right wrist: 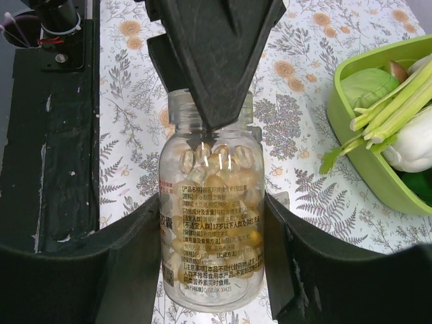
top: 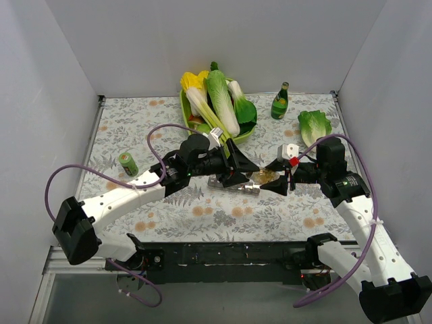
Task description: Sort the pills into containers
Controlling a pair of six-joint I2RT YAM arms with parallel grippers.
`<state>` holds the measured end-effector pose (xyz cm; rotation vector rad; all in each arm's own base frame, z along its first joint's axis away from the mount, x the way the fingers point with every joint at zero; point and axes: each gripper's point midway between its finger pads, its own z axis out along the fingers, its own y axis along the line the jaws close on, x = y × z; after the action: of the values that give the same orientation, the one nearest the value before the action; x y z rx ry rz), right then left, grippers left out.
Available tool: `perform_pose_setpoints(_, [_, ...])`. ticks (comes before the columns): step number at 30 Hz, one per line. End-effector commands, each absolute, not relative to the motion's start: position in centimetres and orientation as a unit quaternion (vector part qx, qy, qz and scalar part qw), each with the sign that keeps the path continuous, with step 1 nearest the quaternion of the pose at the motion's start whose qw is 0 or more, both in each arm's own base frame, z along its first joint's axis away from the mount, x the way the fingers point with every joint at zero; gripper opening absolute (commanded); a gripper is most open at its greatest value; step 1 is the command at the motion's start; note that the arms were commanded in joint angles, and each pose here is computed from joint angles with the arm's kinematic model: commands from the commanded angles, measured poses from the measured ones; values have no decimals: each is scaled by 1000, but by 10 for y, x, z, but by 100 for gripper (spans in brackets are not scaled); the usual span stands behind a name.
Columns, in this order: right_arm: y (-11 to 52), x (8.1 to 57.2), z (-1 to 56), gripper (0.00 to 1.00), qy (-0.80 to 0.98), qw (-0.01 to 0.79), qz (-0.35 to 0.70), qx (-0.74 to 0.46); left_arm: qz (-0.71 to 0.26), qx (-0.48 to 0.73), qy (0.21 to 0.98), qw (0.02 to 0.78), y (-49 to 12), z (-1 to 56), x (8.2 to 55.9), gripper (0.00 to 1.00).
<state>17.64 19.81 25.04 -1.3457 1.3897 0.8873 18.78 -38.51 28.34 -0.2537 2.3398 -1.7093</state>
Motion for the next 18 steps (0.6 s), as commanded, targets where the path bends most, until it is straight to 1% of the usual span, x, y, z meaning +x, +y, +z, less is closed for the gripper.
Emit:
perform_pose_setpoints(1, [200,177,261,1,554,502,358,-559,-604,-68,786,113,-391,303,182,61])
perform_pose_setpoints(2, [200,177,261,1,555,502,358,-559,-604,-63,786,111,-391,304,180,53])
perform_pose_setpoints(7, [203,171,259,1,559,488,387,-547,-603,-27,789,119,-393,303,176,29])
perform_pose_setpoints(8, [204,169,259,1,559,483,397,-545,-601,-6,788,131,-393,302,176,26])
perform_pose_setpoints(9, [207,164,259,1,555,476,415,-542,-604,18,785,134,-393,304,173,19])
perform_pose_setpoints(11, [211,155,259,1,555,454,458,-525,-596,65,787,149,-394,298,170,15])
perform_pose_setpoints(13, [213,149,252,1,558,437,485,-512,-594,101,784,146,-396,297,165,13])
perform_pose_setpoints(14, [215,144,255,1,557,426,507,-501,-590,132,780,163,-396,295,165,12])
perform_pose_setpoints(17, [217,138,251,1,547,408,541,-491,-594,191,760,182,-397,306,159,12])
perform_pose_setpoints(18, [217,133,251,1,560,385,564,-469,-592,228,747,199,-396,307,158,12])
